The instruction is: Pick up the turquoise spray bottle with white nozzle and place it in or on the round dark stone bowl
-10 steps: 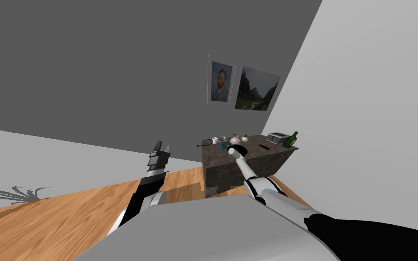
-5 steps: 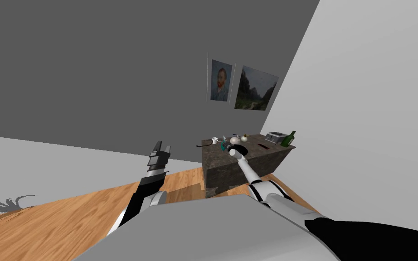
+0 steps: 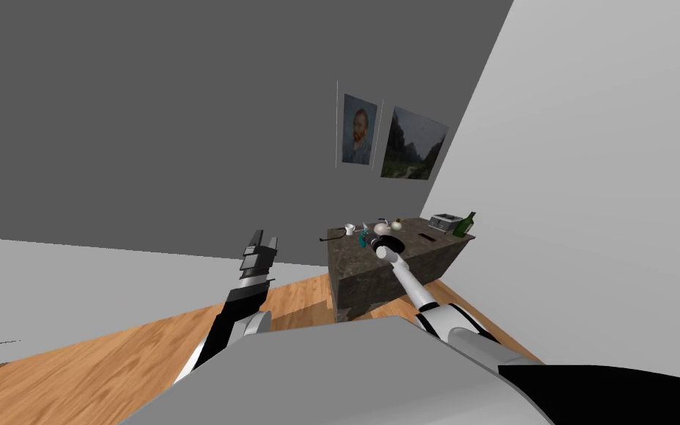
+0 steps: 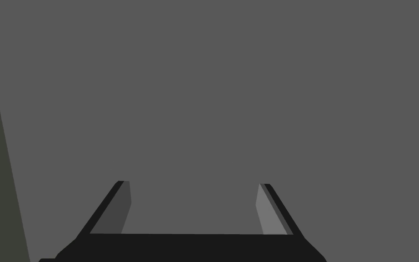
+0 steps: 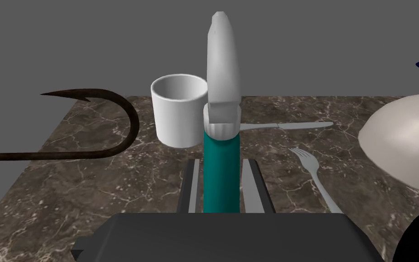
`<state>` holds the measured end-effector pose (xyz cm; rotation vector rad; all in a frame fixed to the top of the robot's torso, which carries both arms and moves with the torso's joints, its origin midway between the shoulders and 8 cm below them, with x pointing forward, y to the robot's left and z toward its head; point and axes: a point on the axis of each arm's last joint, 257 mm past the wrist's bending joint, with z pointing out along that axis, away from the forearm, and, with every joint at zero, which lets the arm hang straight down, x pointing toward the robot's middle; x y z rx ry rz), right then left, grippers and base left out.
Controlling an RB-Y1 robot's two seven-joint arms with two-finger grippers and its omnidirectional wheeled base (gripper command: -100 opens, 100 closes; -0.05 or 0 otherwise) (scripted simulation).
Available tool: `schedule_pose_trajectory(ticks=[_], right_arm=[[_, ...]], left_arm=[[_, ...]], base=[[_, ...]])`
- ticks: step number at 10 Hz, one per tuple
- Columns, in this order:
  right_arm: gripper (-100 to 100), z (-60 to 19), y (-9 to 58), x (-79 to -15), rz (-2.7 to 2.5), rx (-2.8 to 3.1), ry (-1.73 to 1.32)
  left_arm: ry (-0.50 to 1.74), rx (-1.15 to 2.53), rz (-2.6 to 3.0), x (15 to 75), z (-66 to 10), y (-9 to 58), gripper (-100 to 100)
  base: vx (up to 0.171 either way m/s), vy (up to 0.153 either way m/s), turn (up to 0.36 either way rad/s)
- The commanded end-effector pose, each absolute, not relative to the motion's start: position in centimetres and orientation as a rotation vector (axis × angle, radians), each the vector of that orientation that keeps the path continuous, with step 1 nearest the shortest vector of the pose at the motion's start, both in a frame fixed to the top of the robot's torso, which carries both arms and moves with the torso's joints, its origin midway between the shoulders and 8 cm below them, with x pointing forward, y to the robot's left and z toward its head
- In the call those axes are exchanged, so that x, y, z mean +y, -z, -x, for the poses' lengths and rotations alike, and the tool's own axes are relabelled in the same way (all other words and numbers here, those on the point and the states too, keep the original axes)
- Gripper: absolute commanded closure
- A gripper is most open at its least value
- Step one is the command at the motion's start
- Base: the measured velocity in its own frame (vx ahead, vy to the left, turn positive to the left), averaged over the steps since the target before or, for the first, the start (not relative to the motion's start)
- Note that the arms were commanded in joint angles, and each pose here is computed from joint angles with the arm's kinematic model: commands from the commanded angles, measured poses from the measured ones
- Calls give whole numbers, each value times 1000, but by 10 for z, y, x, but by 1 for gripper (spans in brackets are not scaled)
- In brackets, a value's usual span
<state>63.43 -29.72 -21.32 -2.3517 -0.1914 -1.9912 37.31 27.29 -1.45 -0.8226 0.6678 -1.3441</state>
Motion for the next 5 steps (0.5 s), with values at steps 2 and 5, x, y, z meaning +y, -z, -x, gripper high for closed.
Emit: schedule_pose_trajectory(ticks=[2,5], right_arm=[[100,-626,209,-286,2322,-224,1978],[100,-606,217,-273,2313,-269,1919]], left_arm=[[1344,668,822,273,-373,14,0],[1344,668,823,273,-373,14,0]], base=[[43,60,-75],[52,78,-85]])
